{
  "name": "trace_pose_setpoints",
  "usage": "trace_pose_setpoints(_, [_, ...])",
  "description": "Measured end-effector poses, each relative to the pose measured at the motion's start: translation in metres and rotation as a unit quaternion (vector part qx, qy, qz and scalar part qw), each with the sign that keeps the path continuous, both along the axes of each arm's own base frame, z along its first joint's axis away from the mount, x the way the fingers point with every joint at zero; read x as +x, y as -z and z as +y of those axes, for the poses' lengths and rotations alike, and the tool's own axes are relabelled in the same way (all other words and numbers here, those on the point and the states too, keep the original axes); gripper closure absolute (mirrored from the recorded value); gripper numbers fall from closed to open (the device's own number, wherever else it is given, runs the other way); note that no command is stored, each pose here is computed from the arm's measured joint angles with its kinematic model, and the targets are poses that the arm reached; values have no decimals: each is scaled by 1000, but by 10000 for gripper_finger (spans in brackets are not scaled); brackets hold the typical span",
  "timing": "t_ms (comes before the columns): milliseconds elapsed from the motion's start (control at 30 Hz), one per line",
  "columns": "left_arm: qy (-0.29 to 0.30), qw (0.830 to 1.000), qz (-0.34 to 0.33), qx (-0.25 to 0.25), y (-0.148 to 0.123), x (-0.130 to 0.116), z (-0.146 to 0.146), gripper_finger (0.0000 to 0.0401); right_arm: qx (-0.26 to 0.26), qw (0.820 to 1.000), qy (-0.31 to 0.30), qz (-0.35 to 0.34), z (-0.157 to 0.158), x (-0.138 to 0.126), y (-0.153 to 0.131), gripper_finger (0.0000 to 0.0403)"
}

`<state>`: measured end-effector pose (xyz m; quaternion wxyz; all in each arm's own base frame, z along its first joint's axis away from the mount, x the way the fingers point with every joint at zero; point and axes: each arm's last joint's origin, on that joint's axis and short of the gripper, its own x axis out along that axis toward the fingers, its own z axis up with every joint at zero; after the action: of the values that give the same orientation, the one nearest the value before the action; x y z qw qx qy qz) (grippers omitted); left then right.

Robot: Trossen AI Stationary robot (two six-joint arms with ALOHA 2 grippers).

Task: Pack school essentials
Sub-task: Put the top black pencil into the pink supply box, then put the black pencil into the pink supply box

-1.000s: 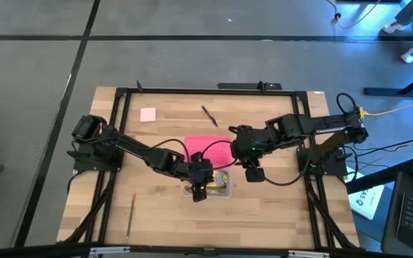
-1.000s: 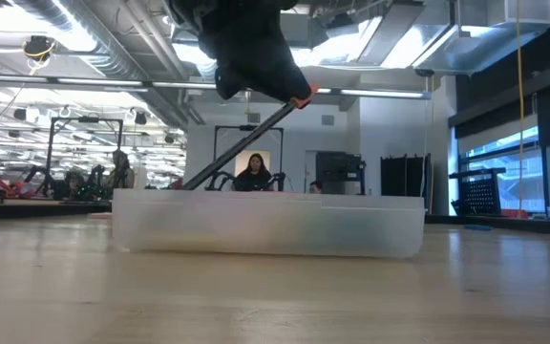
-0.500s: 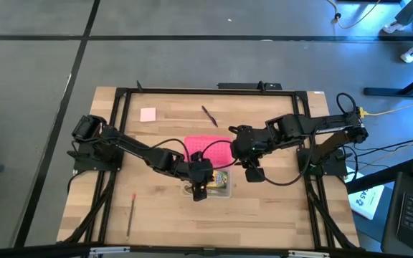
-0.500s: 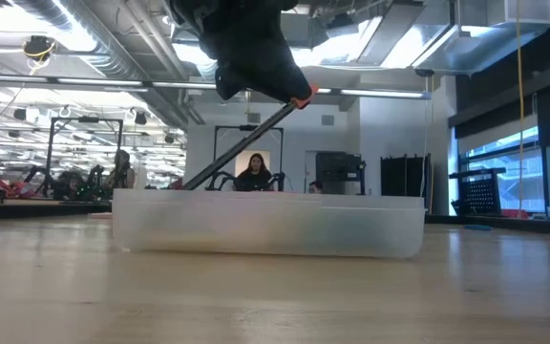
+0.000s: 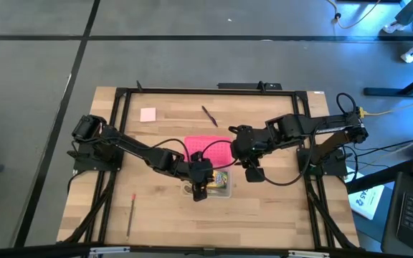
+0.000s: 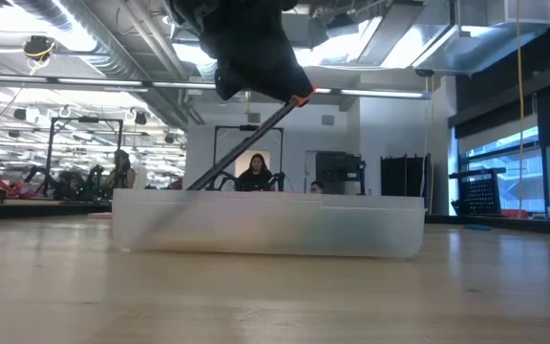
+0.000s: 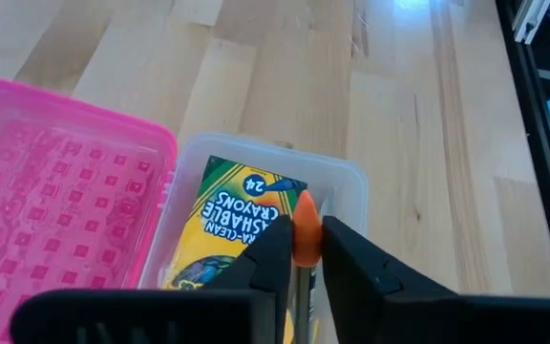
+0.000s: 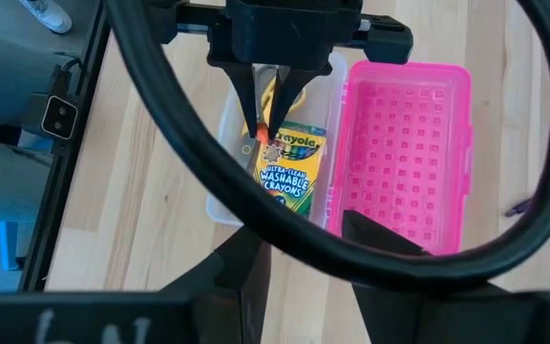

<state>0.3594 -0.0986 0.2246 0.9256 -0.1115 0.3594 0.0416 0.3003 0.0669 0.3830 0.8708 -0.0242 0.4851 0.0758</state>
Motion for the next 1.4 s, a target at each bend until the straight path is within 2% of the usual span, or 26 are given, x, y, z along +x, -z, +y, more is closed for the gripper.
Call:
trace_pose_setpoints(533, [-2, 1000, 0, -4, 0, 0, -1, 263, 0, 1000, 0, 0, 0, 0, 0, 270])
trace_pose_setpoints(867, [-10, 1000, 21, -5, 0, -5, 1, 259, 0, 1000, 0, 0, 0, 0, 0, 270])
trace_pose_setpoints(1100, [-96, 988, 95, -74, -8, -31, -1, 258, 0, 1000, 0, -1, 0, 0, 0, 270])
trace_pose_setpoints(1267, [-184, 964, 136, -136, -17, -56, -12, 256, 1, 1000, 0, -3, 0, 0, 0, 270])
trace_pose_setpoints(1400, [-244, 941, 182, -146, -16, -76, -23, 255, 1, 1000, 0, -4, 0, 1, 0, 270])
